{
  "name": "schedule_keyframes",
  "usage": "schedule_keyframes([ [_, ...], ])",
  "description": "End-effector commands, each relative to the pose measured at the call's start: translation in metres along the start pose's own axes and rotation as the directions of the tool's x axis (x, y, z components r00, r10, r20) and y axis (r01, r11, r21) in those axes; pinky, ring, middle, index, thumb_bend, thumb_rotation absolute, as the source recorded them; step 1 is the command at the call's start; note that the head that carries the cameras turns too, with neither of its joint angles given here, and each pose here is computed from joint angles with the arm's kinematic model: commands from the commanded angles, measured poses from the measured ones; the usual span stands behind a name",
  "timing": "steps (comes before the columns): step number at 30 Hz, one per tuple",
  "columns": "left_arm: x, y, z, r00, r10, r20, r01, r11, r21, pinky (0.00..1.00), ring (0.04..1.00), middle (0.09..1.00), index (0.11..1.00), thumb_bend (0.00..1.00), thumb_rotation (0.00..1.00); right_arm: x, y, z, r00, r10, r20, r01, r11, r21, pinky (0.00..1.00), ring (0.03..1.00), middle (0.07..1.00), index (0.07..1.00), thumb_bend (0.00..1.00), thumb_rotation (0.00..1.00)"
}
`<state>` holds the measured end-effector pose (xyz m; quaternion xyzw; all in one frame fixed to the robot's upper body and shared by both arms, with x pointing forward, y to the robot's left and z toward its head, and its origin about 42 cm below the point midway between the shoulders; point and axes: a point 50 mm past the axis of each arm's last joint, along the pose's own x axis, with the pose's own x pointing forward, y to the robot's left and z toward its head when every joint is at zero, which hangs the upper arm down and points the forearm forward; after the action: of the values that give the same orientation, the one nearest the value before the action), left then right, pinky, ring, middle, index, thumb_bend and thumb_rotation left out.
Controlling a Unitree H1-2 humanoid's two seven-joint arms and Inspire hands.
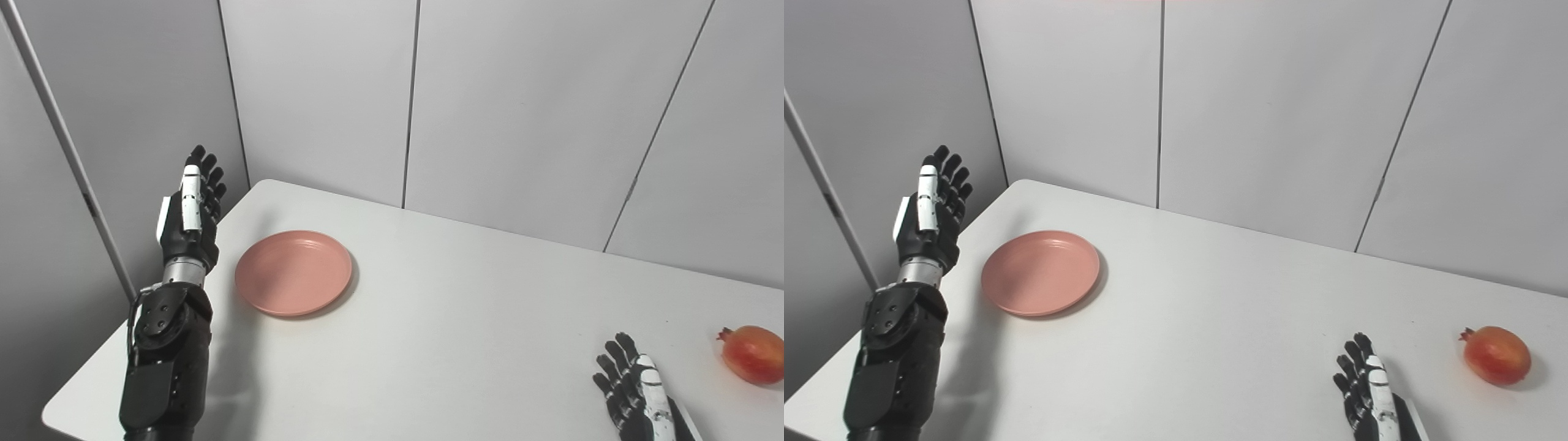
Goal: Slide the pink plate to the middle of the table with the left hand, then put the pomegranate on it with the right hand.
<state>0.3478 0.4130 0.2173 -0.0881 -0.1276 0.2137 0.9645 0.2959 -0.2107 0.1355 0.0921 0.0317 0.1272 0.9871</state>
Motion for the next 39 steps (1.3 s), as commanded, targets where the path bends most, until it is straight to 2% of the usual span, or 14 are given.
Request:
schedule_keyframes([
  [1, 0.012, 0.002, 0.020, 0.998, 0.002, 0.062, -0.003, 1.000, 0.018, 1.00, 0.975, 0.968, 0.943, 0.35, 1.00, 0.007, 0.004, 0.020, 0.997, 0.027, 0.073, -0.026, 1.000, -0.009, 1.00, 1.000, 1.000, 1.000, 0.13, 1.00],
  [20, 0.012, 0.020, -0.005, 0.998, 0.056, -0.025, -0.057, 0.998, -0.014, 0.98, 0.946, 0.945, 0.935, 0.34, 1.00, 0.008, 0.003, 0.020, 0.997, 0.027, 0.078, -0.026, 1.000, -0.010, 1.00, 1.000, 1.000, 1.000, 0.12, 1.00],
  [29, 0.014, 0.024, -0.027, 0.995, 0.073, -0.075, -0.073, 0.997, -0.001, 0.95, 0.924, 0.925, 0.911, 0.36, 1.00, 0.008, 0.003, 0.021, 0.997, 0.022, 0.077, -0.022, 1.000, -0.001, 1.00, 1.000, 1.000, 1.000, 0.12, 1.00],
  [35, 0.016, 0.028, -0.043, 0.989, 0.071, -0.127, -0.071, 0.997, 0.001, 0.92, 0.913, 0.913, 0.897, 0.37, 1.00, 0.008, 0.002, 0.021, 0.996, 0.023, 0.082, -0.023, 1.000, -0.005, 1.00, 1.000, 1.000, 1.000, 0.12, 1.00],
  [39, 0.015, 0.032, -0.051, 0.988, 0.038, -0.147, -0.043, 0.999, -0.029, 0.93, 0.919, 0.919, 0.908, 0.37, 1.00, 0.008, 0.003, 0.022, 0.997, 0.023, 0.079, -0.023, 1.000, -0.011, 1.00, 1.000, 1.000, 1.000, 0.12, 1.00],
])
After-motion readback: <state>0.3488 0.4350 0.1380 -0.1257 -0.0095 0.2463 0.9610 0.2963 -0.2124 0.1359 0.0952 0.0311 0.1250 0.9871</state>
